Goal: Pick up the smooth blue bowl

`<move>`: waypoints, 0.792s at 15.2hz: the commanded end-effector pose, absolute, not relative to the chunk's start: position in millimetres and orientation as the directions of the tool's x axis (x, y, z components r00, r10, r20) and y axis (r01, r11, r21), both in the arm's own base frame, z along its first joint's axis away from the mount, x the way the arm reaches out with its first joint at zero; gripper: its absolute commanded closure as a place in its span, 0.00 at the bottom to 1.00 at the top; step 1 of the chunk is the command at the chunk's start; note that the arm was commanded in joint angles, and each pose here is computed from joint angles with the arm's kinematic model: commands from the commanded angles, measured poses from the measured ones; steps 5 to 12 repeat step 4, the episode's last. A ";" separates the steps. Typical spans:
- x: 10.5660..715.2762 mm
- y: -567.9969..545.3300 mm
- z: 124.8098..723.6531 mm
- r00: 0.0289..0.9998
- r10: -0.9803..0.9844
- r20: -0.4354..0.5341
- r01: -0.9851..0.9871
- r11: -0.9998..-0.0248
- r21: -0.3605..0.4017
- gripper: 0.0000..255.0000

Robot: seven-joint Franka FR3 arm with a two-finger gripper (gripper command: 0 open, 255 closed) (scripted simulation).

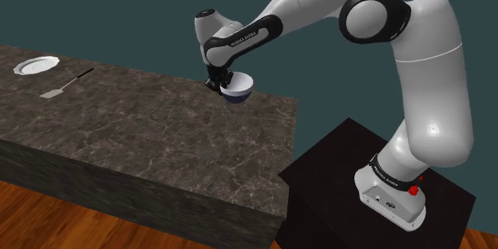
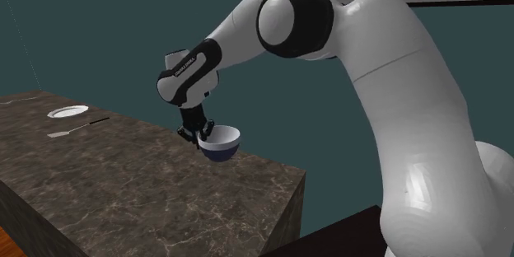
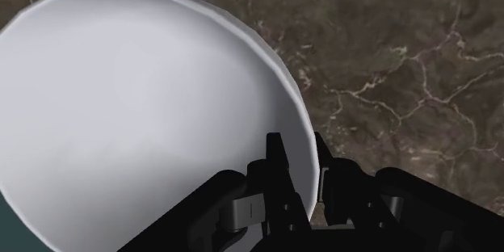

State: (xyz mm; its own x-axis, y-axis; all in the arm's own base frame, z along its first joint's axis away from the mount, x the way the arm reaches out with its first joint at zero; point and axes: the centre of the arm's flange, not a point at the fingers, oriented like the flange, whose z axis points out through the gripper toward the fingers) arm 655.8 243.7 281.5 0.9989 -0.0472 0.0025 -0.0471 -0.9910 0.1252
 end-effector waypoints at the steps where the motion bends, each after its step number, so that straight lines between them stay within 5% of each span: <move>1: 655.8 243.7 292.8 0.999 -0.047 0.002 -0.047 -0.991 0.125 1.00; 12: 655.8 243.7 298.9 0.999 -0.047 0.002 -0.047 -0.991 0.125 1.00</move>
